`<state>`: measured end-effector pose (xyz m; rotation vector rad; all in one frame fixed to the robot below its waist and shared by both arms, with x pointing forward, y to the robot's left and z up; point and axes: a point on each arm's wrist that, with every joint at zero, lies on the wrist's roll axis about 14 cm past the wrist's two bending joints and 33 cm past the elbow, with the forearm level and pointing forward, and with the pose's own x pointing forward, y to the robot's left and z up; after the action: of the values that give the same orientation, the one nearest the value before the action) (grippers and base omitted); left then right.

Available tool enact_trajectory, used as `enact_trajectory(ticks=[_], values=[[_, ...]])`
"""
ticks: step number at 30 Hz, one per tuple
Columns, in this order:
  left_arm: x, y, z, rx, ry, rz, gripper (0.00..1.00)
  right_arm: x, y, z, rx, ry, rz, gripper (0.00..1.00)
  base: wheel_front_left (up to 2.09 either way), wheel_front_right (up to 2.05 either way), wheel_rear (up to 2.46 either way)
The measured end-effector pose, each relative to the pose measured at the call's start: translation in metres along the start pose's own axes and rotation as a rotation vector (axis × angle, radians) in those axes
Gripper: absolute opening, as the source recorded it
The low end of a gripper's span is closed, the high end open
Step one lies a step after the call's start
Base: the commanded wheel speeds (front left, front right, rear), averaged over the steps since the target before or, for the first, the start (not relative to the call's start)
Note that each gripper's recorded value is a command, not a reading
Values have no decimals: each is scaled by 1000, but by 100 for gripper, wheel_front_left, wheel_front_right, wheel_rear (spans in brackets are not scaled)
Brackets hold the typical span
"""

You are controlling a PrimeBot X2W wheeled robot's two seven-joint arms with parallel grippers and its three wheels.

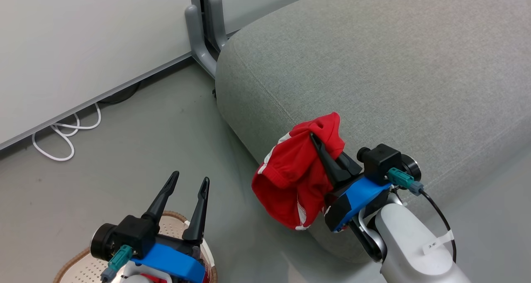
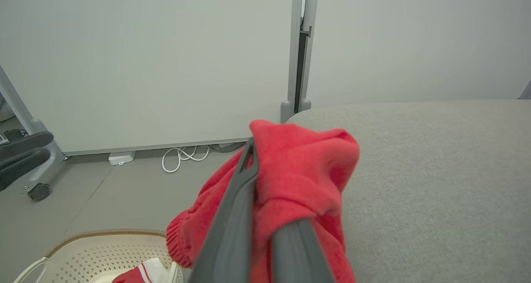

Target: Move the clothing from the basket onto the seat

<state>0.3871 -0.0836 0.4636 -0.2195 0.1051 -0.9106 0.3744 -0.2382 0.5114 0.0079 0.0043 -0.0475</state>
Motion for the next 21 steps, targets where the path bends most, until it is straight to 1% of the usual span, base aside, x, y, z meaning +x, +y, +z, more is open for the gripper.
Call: enact_trajectory(ticks=[7,14,17,21], values=[[3,-3,-3,1,5,-18,100,-2,-5,-1,5,0,-19,0,0,0,0],[5,0,-3,-3,2,-16,100,0,-9,-4,9,9,-30,0,0,0,0],[8,6,-2,-10,-9,-11,100,12,-21,2,7,-5,-60,0,0,0,0],[15,21,-3,3,-23,-14,100,39,-46,26,-3,-66,-118,0,0,0,0]])
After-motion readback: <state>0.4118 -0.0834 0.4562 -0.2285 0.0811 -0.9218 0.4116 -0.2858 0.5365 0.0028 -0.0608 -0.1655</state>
